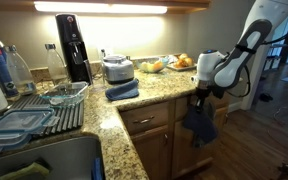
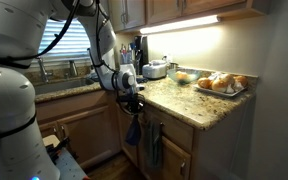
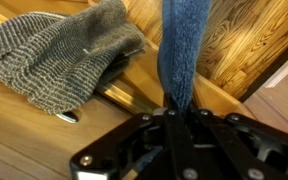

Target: Hang the the towel on the hook

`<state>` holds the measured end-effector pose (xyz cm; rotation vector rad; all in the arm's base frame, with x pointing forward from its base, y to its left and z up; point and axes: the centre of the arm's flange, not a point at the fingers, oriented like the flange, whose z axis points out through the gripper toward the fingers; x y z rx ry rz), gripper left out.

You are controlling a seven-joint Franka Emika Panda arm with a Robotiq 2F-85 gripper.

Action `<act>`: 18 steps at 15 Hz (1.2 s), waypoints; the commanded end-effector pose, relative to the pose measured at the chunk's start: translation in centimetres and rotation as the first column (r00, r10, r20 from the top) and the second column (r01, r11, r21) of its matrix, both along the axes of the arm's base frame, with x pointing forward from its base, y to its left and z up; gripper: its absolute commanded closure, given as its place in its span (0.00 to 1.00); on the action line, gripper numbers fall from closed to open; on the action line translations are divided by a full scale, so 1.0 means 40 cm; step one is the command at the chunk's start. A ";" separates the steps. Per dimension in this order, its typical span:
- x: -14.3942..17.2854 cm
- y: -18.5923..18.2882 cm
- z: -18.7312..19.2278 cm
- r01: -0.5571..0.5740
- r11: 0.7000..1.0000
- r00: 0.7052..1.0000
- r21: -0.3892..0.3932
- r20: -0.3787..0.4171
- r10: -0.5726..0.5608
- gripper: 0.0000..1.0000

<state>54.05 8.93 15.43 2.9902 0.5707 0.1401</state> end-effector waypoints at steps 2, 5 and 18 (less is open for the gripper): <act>0.024 -0.006 -0.004 -0.017 1.000 0.999 -0.016 0.026 0.018 0.96; 0.024 -0.014 -0.025 -0.009 1.000 1.000 -0.017 0.013 0.009 0.96; 0.013 -0.015 -0.058 0.002 1.000 1.000 -0.020 -0.022 -0.002 0.63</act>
